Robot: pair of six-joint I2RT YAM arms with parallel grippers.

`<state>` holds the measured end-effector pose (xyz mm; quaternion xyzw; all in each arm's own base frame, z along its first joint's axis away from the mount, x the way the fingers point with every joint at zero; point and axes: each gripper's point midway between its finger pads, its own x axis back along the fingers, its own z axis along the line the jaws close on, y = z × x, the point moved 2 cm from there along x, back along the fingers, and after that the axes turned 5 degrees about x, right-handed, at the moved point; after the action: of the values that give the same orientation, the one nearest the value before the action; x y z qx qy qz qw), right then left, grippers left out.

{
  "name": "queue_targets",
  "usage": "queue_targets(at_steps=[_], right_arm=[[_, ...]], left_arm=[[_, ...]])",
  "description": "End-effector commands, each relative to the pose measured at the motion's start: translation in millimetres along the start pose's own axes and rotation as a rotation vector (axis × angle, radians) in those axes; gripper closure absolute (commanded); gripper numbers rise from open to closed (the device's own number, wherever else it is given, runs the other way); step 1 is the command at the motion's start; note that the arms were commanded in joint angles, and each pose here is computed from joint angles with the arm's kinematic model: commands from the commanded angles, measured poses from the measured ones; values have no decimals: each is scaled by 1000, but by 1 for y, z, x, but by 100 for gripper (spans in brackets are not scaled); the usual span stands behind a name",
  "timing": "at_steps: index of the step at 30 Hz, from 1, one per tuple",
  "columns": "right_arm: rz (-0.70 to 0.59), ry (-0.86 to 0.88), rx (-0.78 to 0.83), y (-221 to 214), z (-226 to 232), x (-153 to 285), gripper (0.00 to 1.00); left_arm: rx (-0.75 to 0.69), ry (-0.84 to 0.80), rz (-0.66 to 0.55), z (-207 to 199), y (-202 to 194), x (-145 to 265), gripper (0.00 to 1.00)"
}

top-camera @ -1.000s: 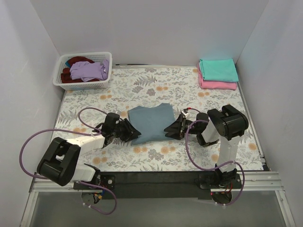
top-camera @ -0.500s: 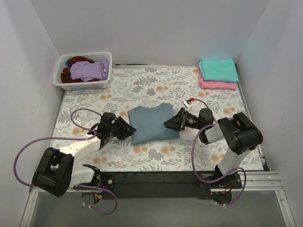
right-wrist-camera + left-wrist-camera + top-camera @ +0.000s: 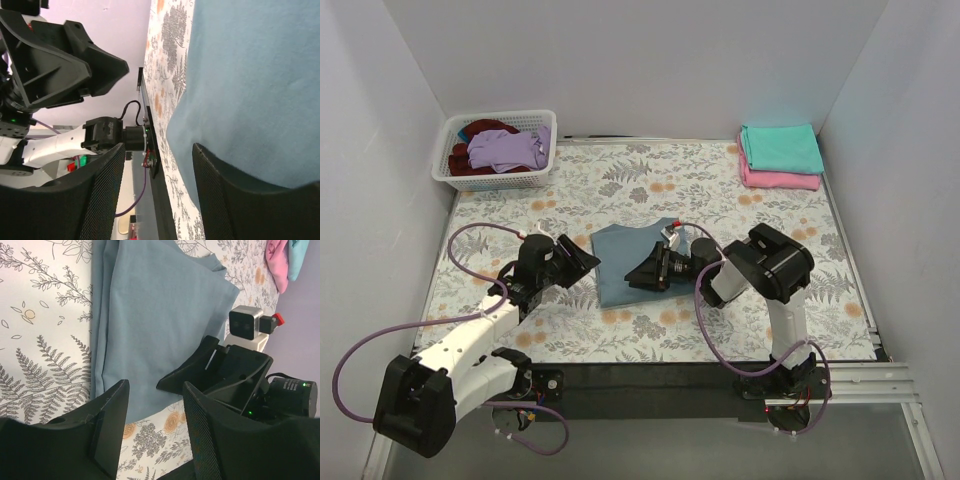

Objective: Fold and stack the t-shirts
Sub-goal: Fold the tshirt

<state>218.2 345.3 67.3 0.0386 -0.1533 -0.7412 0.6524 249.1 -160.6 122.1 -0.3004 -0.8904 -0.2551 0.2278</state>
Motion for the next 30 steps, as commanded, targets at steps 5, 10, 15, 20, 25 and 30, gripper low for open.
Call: queue_targets(at_steps=[5, 10, 15, 20, 25, 30], right_arm=[[6, -170, -37, -15, -53, -5, 37], [-6, -100, 123, 15, -3, -12, 37], [-40, -34, 252, 46, 44, -3, 37], [-113, -67, 314, 90, 50, 25, 37], [-181, -139, 295, 139, 17, 52, 37], [-190, -187, 234, 162, -26, 55, 37]], left_arm=[[-29, -1, -24, -6, 8, 4, 53], [-23, -5, 22, -6, 1, -3, 52], [-20, -14, 90, -10, -11, -11, 56], [-29, -19, 126, -19, -13, -23, 63], [-71, 4, 86, -35, 6, -46, 71], [-67, 78, 9, -32, 42, -87, 79]])
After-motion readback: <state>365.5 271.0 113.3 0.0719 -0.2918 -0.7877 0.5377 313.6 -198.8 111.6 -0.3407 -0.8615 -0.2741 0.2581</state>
